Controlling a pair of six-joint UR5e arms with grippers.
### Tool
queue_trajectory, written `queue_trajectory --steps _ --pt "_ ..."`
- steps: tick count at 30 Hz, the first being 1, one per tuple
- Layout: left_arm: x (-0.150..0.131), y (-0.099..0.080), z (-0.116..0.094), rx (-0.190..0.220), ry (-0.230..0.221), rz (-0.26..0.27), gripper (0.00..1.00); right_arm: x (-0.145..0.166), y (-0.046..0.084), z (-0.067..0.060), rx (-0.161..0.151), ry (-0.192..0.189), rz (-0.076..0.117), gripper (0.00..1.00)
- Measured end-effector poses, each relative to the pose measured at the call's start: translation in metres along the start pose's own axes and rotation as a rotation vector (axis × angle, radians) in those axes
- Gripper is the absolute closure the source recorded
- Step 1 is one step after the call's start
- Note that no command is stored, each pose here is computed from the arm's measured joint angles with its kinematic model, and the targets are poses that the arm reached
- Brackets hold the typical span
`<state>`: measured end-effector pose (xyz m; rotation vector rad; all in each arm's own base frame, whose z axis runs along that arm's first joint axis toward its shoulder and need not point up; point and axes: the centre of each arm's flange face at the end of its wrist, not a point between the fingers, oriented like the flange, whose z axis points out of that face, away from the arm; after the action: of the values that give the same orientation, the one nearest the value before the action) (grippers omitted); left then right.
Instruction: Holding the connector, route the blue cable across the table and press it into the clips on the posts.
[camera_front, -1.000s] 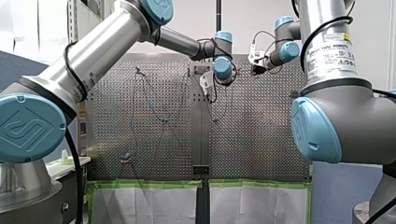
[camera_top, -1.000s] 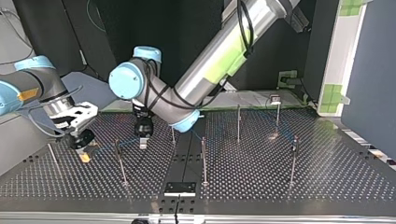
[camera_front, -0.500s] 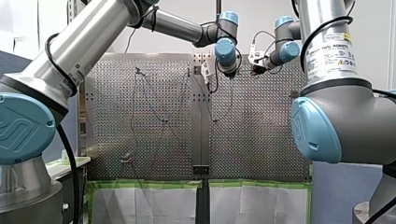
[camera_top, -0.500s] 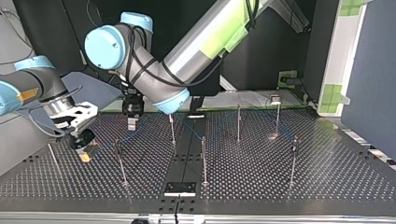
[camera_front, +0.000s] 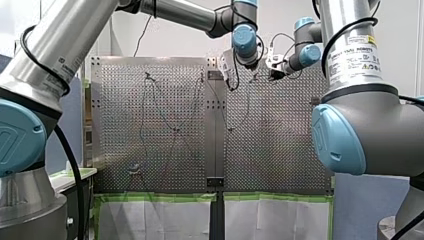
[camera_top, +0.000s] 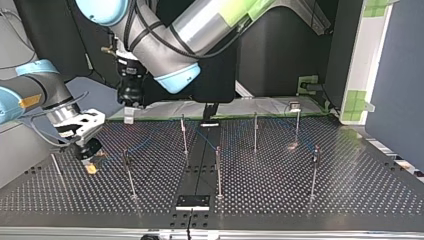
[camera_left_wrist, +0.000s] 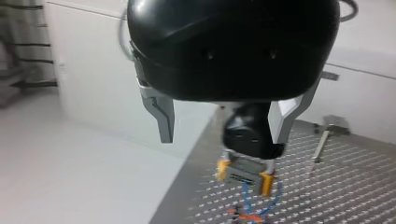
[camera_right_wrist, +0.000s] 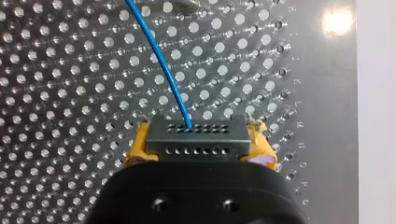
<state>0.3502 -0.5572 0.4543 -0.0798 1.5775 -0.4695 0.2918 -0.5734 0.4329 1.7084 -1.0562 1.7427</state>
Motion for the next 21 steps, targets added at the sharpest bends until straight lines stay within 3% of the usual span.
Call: queue_trajectory --steps 10,21 --pt "-0.027 0.01 -0.018 0.015 -0.069 -0.11 0.0 -0.001 -0.005 0.001 0.007 -0.003 -0.001 1.0" --pt "-0.052 0.018 -0.041 0.053 -0.133 -0.182 0.0 -0.002 -0.007 0.001 0.01 -0.006 -0.002 1.0"
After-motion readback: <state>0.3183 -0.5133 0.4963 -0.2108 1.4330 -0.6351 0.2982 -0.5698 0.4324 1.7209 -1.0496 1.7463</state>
